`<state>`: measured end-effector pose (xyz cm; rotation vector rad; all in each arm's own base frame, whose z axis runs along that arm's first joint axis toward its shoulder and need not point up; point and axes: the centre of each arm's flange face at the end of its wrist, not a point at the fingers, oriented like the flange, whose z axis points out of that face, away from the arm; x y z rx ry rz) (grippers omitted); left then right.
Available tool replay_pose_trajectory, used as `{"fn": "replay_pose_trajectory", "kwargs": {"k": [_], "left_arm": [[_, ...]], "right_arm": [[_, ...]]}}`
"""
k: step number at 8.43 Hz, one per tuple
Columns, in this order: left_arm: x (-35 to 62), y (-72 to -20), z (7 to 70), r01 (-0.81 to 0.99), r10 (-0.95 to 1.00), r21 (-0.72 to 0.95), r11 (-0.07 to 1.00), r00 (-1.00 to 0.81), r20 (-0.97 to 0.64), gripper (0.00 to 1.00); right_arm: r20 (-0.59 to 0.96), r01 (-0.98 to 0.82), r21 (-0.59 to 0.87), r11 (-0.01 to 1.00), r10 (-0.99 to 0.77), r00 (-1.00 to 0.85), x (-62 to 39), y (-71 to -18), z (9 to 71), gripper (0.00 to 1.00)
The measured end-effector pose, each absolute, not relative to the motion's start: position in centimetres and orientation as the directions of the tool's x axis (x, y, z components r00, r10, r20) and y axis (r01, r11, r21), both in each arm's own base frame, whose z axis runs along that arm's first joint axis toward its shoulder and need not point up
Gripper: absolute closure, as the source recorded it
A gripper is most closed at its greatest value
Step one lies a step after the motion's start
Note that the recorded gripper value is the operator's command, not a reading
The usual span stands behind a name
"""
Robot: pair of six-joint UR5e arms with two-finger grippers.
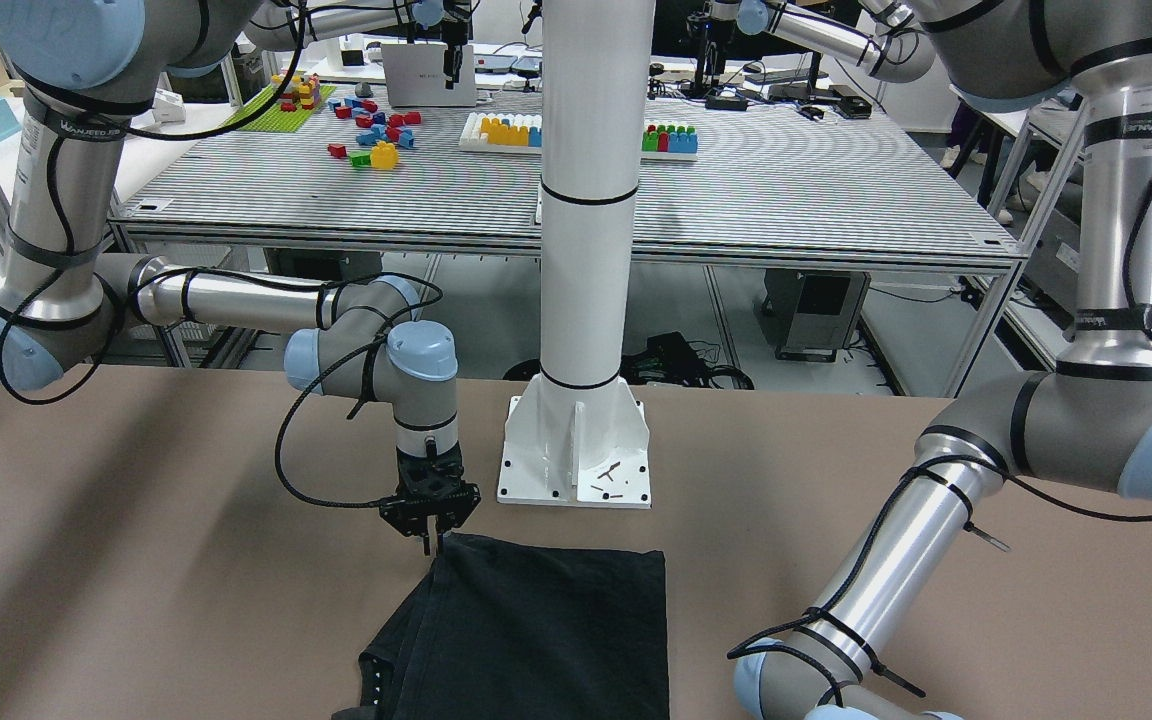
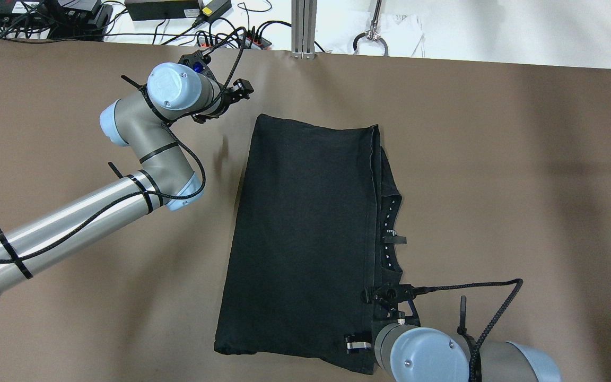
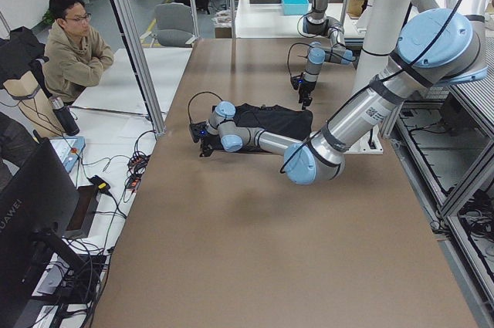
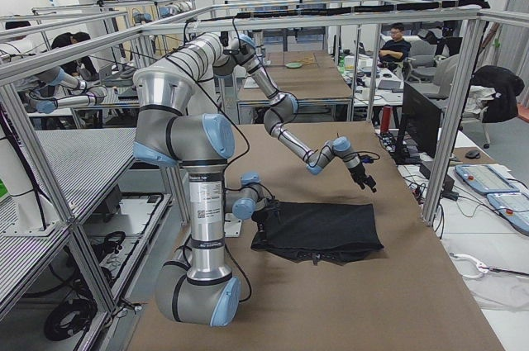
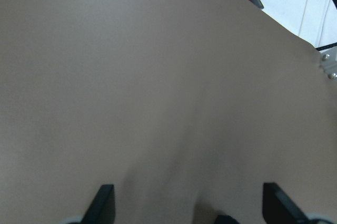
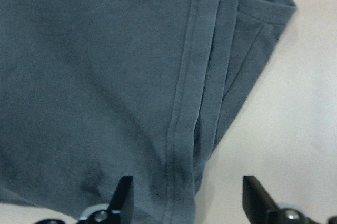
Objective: Fold clothes
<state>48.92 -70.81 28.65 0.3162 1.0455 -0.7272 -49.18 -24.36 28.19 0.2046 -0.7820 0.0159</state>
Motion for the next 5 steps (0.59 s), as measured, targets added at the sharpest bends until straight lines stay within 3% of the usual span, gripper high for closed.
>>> {"fn": "replay_pose_trajectory", "kwargs": {"k": [2,5], "left_arm": [[49.0,-70.8,28.5,0.678,-0.393,-0.096,0.728,0.299,-0.870,0.00],[49.1,-70.8,28.3,0.678,-0.391,-0.094,0.729,0.299,-0.870,0.00]], "right_arm": [[0.737,-0.423,-0.157,0.893,0.391,0.552,-50.0,-24.1,26.1,0.28],[0.648,-0.637,-0.439,0.633,0.715,0.263,-52.0,-22.2,25.6,0.31]]}}
